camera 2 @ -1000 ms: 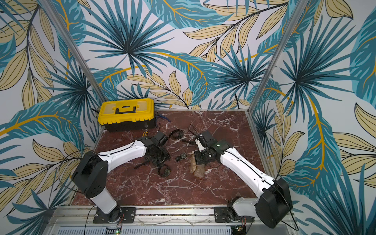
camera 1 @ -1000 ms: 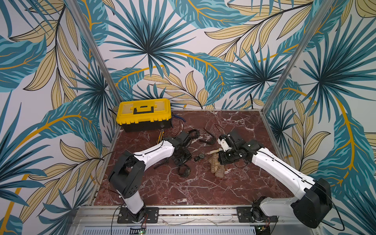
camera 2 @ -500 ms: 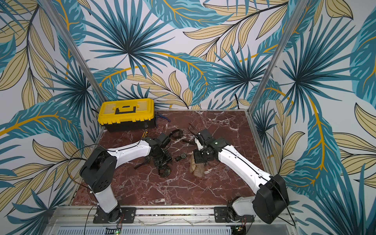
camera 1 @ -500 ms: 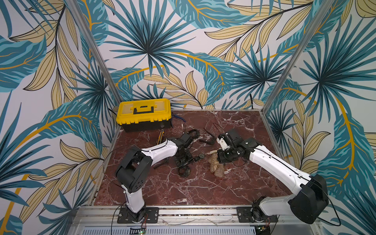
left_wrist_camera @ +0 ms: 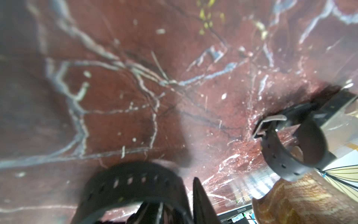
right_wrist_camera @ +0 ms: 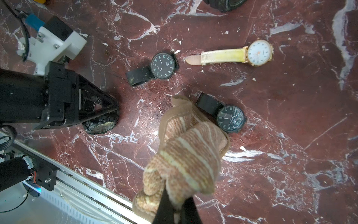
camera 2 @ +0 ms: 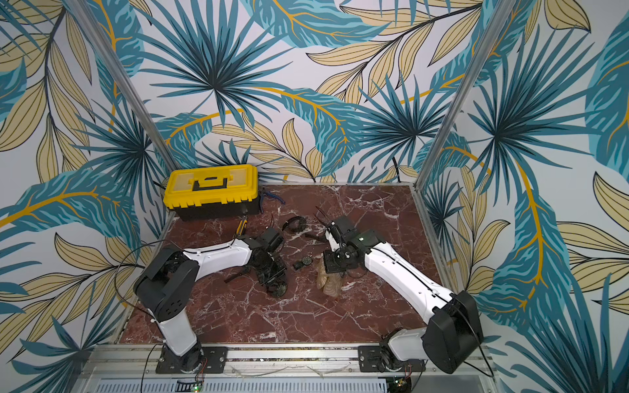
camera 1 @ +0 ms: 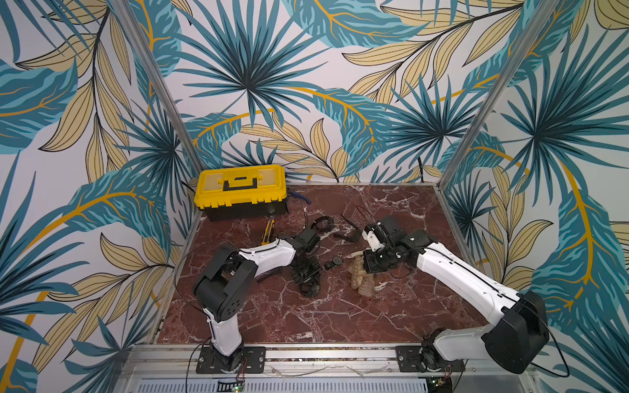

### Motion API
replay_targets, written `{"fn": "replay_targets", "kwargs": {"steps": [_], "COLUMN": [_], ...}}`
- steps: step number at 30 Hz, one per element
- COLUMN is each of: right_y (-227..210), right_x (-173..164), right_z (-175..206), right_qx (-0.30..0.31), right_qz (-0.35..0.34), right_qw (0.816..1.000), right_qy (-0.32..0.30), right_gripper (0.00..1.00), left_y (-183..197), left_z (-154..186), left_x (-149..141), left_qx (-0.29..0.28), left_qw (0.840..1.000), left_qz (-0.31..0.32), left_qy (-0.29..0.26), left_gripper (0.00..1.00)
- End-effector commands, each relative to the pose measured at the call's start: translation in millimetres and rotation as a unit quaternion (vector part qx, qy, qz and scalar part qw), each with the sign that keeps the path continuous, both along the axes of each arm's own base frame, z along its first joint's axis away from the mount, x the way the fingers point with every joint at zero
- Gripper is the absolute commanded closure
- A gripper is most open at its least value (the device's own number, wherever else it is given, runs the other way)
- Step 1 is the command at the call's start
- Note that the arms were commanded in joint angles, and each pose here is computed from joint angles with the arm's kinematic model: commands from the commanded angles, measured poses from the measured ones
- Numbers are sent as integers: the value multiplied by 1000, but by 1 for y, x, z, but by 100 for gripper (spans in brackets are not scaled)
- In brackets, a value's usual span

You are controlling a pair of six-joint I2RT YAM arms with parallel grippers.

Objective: Wipe the watch dial
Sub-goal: Pick up the watch at the center of the board.

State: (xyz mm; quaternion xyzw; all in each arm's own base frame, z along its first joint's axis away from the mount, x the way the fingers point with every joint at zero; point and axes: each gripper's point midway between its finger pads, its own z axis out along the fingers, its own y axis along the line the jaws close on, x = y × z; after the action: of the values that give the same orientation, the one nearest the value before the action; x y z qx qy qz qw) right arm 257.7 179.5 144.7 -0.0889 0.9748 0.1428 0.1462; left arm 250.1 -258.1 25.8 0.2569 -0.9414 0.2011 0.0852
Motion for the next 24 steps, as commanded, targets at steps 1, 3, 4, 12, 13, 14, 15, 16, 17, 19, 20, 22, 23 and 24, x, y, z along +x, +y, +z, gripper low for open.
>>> {"fn": "replay_targets", "kwargs": {"steps": [1, 3, 4, 12, 13, 14, 15, 16, 17, 19, 20, 22, 23, 24], "right_y": [2, 2, 2, 12, 16, 20, 25, 30, 34, 46, 53, 70, 75, 81], "right_x": [0, -1, -1, -5, -7, -8, -9, -11, -12, -12, -11, -4, 0, 4], "right_z": [1, 2, 1, -2, -3, -4, -6, -7, -7, -3, 1, 15, 22, 30], "right_qx": [6, 7, 8, 24, 29, 34, 38, 43, 45, 55, 64, 96, 107, 118], "right_qz": [-6, -7, -8, -6, -4, -2, 0, 3, 5, 18, 27, 43, 47, 53], "right_qw": [1000, 1000, 1000, 1000, 999, 999, 999, 999, 999, 998, 997, 993, 991, 988], "right_qy": [9, 9, 10, 15, 15, 13, 13, 10, 6, -12, -23, -53, -67, -83], "right_gripper": [100, 100, 100, 100, 100, 100, 100, 100, 100, 100, 100, 100, 100, 100], "left_y": [-1, -2, -2, -3, -3, -3, -2, -2, -1, 0, 0, -3, -4, -4], "left_z": [-1, -2, -3, 11, 16, 21, 29, 38, 46, 67, 76, 94, 102, 109], "left_x": [0, 0, 0, 4, 7, 11, 15, 20, 25, 36, 40, 50, 53, 57], "left_qx": [-10, -15, -16, -44, -56, -65, -75, -86, -93, -110, -119, -140, -146, -153], "left_qw": [1000, 1000, 1000, 999, 998, 997, 995, 993, 991, 985, 982, 974, 970, 967], "left_qz": [2, 2, 3, 19, 26, 33, 42, 51, 58, 74, 84, 104, 110, 116], "left_qy": [-3, -2, -2, -23, -30, -40, -52, -67, -80, -111, -121, -147, -158, -169], "left_gripper": [82, 86, 89, 97, 98, 99, 99, 100, 100, 100, 100, 100, 100, 100]}}
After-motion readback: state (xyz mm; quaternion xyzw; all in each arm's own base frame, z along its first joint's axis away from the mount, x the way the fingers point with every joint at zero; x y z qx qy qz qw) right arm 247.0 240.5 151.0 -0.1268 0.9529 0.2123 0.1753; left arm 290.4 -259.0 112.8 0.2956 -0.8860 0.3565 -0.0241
